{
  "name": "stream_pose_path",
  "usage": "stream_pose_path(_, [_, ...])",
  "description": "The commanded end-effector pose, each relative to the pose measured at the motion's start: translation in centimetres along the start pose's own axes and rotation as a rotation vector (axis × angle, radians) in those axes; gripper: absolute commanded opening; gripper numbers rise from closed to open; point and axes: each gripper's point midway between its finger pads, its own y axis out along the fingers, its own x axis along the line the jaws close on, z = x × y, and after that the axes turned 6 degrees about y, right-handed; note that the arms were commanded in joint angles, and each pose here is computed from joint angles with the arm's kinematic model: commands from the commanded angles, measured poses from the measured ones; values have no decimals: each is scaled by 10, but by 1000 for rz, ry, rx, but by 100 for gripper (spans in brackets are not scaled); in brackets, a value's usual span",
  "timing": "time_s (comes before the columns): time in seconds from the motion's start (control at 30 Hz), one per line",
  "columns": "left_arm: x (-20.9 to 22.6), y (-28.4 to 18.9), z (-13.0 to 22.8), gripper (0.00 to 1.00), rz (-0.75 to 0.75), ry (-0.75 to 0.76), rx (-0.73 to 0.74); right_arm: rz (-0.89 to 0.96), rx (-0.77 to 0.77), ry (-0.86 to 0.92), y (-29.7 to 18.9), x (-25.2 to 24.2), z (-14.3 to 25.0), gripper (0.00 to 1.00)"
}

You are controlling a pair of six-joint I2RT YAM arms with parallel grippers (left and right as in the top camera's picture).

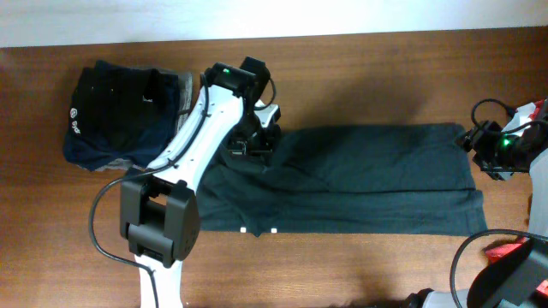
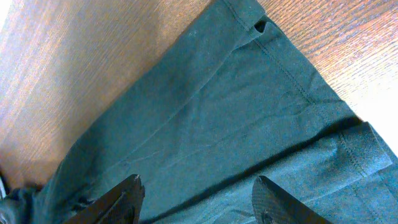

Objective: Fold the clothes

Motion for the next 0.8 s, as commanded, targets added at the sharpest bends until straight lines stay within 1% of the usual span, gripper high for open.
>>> stream_pose_path(0.0, [3, 1, 9, 1, -73, -25, 34, 6, -6, -15, 0, 0, -3, 61])
stream_pose_path(0.13, [1, 2, 19, 1, -88, -39, 72, 6, -7, -15, 0, 0, -4, 61])
stream_pose_path(0.23, [3, 2, 19, 1, -101, -37, 70, 5, -12, -16, 0, 1, -5, 61])
stream_pose_path(0.3, [5, 2, 16, 1, -111, -33, 59, -12, -50, -35, 0, 5, -15, 62])
stream_pose_path(0.37, [5, 2, 15, 1, -111, -35, 57, -23, -83, -45, 3, 7, -25, 67])
stream_pose_path(0.43, [5, 2, 15, 1, -110, -34, 54, -30, -102, -53, 12, 7, -35, 68])
stream_pose_path(0.5, [5, 2, 14, 0, -110, -33, 51, -27, -106, -47, 26, 3, -43, 68])
stream_pose_path(0.6, [5, 2, 14, 0, -109, -33, 51, 16, -85, 21, 61, -16, -52, 68])
stream_pose_path(0.67, [5, 2, 12, 1, -109, -30, 44, -20, -64, 34, 89, -18, -57, 67])
stream_pose_path(0.77, [5, 2, 11, 0, -109, -34, 40, -32, -66, 83, 112, -24, -64, 67])
